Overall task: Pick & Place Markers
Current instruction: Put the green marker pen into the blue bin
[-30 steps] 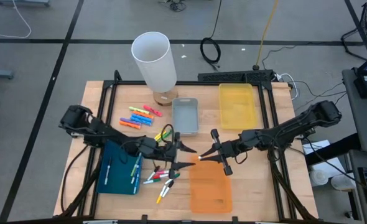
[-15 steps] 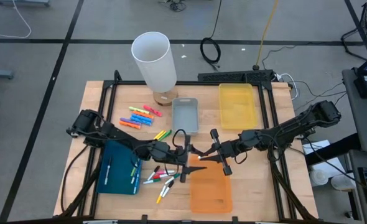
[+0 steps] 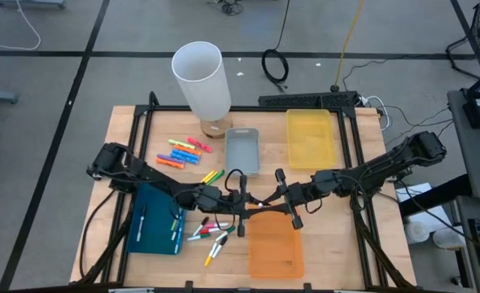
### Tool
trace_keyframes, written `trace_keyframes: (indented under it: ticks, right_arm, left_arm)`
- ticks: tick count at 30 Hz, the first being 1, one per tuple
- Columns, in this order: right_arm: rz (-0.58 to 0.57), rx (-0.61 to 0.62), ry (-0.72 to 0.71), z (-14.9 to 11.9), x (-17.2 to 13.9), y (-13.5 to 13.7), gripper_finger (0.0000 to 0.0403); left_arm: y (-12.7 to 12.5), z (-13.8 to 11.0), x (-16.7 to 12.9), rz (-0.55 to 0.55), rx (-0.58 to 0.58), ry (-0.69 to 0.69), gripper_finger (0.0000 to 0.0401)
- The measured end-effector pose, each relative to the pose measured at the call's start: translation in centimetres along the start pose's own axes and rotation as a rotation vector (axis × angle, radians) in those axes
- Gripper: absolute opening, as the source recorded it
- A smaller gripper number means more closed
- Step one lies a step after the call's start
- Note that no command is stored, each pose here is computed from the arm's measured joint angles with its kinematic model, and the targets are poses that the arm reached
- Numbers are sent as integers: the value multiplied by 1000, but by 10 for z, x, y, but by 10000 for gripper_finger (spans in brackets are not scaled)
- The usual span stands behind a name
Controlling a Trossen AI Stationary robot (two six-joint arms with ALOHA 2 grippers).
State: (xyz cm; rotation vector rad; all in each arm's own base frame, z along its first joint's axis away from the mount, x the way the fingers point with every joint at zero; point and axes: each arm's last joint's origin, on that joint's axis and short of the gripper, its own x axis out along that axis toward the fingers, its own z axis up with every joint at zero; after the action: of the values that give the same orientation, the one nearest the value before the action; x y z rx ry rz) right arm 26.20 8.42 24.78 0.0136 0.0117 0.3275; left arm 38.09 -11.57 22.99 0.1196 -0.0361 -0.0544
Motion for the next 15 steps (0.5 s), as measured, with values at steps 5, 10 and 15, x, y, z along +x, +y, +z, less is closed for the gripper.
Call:
trace_keyframes:
  ticks: [5,10,15]
  right_arm:
    - [-99,4,88,-3,-6,-2,115]
    - [-156,58,217,-8,-17,-2,145]
    - [-168,163,336,-11,-32,1,151]
  left_arm:
    - [-3,25,-26,113,37,183,35]
    - [-5,51,-76,221,-129,406,35]
    - [-11,62,-129,404,-370,533,35]
